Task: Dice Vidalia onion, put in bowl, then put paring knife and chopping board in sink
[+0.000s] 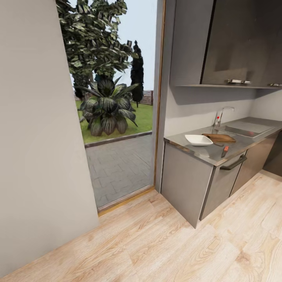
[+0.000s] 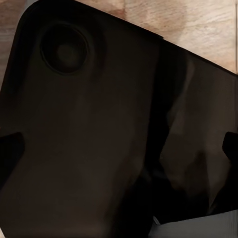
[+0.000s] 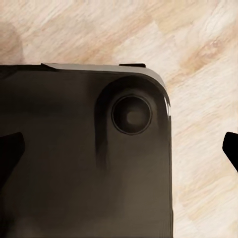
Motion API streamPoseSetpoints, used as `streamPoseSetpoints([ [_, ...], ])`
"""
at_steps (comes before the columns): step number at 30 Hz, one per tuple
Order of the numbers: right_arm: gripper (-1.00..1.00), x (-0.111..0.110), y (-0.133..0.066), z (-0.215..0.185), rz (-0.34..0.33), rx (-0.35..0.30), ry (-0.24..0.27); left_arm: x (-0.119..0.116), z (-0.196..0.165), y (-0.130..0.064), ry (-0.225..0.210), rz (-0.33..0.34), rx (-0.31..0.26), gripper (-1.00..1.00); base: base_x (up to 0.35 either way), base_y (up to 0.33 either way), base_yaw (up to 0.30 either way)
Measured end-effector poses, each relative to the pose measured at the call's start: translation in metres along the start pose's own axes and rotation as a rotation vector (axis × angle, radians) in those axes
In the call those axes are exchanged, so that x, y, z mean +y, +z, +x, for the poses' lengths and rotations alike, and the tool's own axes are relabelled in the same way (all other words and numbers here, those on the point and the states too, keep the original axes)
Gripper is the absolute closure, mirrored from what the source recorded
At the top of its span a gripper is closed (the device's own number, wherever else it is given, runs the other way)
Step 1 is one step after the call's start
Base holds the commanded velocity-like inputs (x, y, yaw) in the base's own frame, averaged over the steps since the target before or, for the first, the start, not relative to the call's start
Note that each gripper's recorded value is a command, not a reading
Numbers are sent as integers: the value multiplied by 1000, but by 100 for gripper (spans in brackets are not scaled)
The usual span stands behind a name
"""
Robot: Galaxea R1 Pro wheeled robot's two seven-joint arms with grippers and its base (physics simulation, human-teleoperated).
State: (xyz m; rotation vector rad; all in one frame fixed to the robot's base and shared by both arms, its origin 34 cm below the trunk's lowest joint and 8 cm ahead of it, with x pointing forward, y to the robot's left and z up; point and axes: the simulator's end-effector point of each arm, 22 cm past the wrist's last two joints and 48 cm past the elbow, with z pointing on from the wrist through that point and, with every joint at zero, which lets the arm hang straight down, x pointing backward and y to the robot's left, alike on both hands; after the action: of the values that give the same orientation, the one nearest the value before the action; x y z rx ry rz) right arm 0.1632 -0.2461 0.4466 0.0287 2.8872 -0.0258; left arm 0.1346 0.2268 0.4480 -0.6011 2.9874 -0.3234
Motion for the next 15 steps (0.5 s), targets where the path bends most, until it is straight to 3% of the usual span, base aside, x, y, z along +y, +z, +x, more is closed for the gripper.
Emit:
streamPoseSetpoints([
  [10,-100,-4,-1,1,6,-2,0,-8,-3,-2,-1,67,3,-100,0,0,0],
  [15,-100,-3,-1,2,11,-2,8,-3,-4,-3,57,65,4,-100,0,0,0],
])
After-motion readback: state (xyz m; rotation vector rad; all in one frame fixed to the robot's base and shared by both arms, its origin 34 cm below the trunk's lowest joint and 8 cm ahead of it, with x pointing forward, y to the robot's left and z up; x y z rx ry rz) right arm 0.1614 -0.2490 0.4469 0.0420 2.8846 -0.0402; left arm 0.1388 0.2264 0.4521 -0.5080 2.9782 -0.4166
